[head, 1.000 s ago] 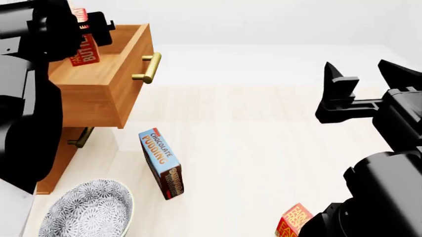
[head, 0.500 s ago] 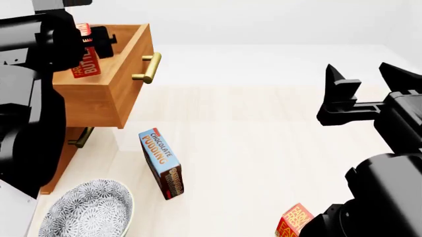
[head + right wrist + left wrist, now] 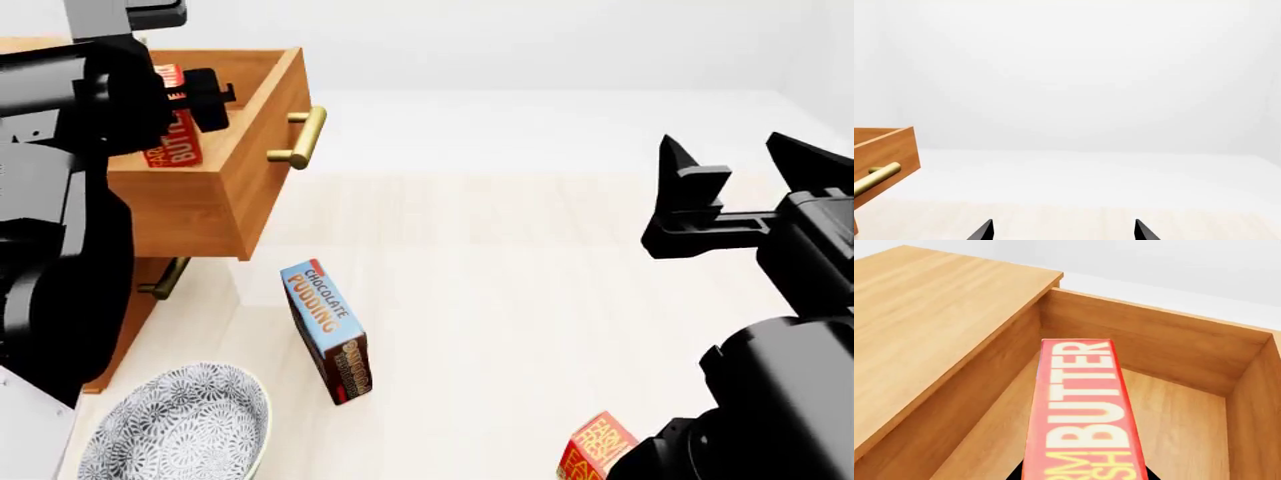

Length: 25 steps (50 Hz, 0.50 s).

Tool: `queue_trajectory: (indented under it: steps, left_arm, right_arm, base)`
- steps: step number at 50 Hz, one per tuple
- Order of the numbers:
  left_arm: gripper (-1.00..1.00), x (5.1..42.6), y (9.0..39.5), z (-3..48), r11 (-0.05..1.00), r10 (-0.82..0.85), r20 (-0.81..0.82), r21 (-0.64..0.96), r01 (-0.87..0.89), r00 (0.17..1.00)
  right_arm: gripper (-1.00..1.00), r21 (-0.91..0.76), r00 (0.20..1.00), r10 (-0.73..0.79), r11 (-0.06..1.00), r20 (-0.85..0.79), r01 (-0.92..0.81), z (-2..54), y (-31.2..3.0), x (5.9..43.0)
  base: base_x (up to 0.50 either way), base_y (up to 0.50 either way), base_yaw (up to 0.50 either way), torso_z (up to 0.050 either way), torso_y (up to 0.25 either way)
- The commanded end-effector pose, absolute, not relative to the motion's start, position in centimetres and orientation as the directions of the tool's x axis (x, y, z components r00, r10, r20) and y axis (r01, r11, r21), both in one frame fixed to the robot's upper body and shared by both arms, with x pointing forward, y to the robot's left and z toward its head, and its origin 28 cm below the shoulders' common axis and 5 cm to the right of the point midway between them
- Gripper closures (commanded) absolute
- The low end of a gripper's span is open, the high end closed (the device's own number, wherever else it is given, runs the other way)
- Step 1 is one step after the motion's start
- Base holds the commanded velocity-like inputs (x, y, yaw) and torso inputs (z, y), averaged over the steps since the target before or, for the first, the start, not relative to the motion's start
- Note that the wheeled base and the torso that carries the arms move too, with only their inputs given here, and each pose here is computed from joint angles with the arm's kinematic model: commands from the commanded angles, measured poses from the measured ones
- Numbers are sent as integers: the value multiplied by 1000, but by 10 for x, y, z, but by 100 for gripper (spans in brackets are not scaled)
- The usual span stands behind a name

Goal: Put the butter at the front in the top drawer of the cabinet and close it.

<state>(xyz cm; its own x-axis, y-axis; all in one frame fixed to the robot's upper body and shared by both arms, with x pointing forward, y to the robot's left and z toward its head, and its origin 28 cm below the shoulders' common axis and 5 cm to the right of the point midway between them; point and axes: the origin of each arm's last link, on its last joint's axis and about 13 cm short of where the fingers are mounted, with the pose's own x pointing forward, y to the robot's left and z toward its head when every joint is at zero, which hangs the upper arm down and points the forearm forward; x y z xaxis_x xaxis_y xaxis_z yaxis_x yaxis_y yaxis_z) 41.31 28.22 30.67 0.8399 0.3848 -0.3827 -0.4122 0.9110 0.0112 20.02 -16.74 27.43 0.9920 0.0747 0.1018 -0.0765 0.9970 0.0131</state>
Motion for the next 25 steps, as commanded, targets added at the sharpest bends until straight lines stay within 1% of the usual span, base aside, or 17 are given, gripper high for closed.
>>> queue_trajectory:
  steps: [1, 23, 24, 25]
  left_arm:
    - [100, 413, 282, 312, 911, 388, -366, 15, -412, 846]
    - [100, 413, 281, 312, 919, 372, -368, 16, -394, 852]
    - [-100, 413, 281, 312, 919, 371, -368, 15, -393, 853]
    - [-100, 413, 281, 313, 920, 370, -367, 14, -393, 854]
  right_arm:
    - [-100, 17, 992, 73, 997, 99, -75, 273, -168, 200]
    - [-100, 23, 992, 73, 997, 100, -76, 271, -168, 199]
    - [-100, 23, 992, 74, 997, 100, -77, 271, -168, 199]
    - [-100, 23, 992, 75, 997, 101, -77, 271, -168, 199]
  base:
    - [0, 0, -3, 0, 0]
    - [0, 0, 0, 0, 1]
    - [0, 0, -3, 0, 0]
    - [0, 0, 0, 0, 0]
